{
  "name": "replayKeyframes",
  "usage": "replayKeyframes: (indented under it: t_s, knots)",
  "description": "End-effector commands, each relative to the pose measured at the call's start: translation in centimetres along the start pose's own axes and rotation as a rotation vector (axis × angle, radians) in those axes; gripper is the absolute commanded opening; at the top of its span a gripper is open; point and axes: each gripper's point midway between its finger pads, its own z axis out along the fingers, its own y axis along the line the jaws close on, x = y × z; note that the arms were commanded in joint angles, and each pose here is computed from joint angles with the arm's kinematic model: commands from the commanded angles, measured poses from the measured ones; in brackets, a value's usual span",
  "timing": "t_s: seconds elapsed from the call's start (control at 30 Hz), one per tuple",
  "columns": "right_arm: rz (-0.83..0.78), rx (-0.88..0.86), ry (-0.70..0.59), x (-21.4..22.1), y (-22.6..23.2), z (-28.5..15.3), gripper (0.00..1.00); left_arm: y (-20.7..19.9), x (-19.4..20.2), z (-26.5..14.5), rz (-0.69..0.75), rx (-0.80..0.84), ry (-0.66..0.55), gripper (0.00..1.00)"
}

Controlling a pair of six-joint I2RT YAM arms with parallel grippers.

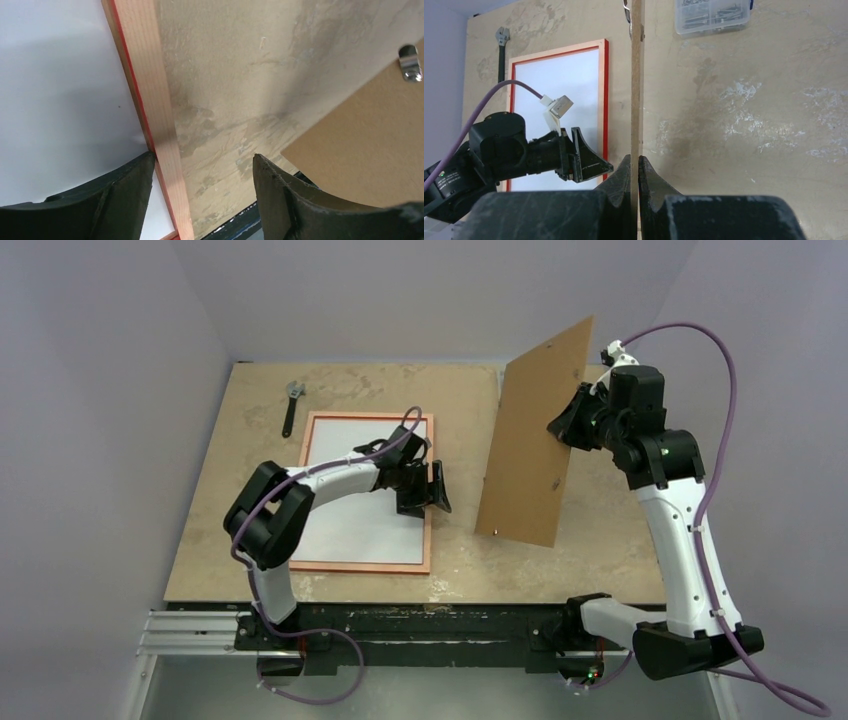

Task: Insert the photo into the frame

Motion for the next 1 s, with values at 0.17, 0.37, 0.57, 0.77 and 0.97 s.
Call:
replayKeyframes:
  t_s: [0.17, 0.37, 0.57, 0.77, 0.97]
  knots:
    - [-0.015, -0.03, -0.12, -2.8, 0.9, -1.6, 0.0, -0.7, -0.6, 2.0, 0.021, -0.015, -0.009, 0.56]
    - [-0.016, -0.011, -0.14, -3.3, 0.7, -2.2, 0.0, -2.6, 0.0, 3.2, 0.053, -0.006, 0.018, 0.4]
    - [-0.018, 0.005, -0.159, -3.6, 0.5, -2.8, 0.0, -5.6, 1.0, 4.5, 0.085, 0.012, 0.047, 0.37]
    - [-0.027, 0.045, -0.196, -4.5, -0.1, -3.8, 0.0, -9.5, 2.2, 5.7, 0.083, 0.091, 0.069, 0.35]
    - [-0.034, 0.069, -0.223, -5.3, -0.3, -4.8, 0.0, -11.8, 3.6, 6.8, 0.101, 0.146, 0.091, 0.37]
